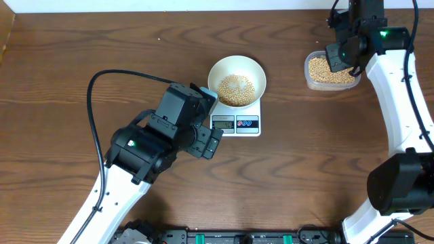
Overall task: Scoop item into bowl and weigh 50g on scale
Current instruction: 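Dip the red scoop into the chickpeas in the tub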
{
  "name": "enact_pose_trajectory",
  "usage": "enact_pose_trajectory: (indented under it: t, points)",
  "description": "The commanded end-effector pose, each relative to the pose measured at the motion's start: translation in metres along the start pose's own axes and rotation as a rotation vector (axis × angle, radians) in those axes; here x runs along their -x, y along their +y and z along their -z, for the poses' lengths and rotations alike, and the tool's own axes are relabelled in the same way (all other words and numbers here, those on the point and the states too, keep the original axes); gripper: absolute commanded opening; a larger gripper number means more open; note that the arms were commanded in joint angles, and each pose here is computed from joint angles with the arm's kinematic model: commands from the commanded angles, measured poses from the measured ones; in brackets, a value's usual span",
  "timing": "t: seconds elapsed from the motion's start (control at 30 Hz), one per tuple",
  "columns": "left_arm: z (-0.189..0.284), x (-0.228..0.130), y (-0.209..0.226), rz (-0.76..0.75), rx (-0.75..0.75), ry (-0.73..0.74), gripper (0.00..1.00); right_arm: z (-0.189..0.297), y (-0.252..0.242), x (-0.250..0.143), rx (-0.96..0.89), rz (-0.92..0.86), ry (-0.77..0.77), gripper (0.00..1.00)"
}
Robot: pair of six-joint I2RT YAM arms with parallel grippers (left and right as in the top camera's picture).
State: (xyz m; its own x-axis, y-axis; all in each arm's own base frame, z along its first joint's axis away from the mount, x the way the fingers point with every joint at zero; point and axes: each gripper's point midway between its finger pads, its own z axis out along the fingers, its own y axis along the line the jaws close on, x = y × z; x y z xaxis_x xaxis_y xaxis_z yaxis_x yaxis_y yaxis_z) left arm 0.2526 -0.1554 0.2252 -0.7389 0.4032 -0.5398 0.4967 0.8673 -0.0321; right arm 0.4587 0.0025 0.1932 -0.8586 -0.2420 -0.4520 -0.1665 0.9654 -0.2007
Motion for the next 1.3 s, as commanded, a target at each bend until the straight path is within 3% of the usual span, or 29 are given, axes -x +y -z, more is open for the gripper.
enact_pose_trajectory:
  t: [0.0, 0.63, 0.93, 1.27]
  points:
    - [0.004, 0.007, 0.001, -0.002, 0.002, -0.017, 0.92, -0.002, -0.01, -0.003, -0.064, -0.071, 0.021, 0.01]
    - [0.004, 0.007, 0.001, -0.002, 0.001, -0.017, 0.92, -0.047, 0.026, -0.013, 0.08, -0.098, 0.103, 0.01]
    - [0.004, 0.007, 0.001, -0.002, 0.002, -0.017, 0.92, -0.046, 0.049, 0.002, 0.221, -0.109, 0.041, 0.01]
    - [0.004, 0.007, 0.001, -0.002, 0.001, -0.017, 0.92, -0.048, 0.026, -0.006, 0.218, -0.226, 0.066, 0.01]
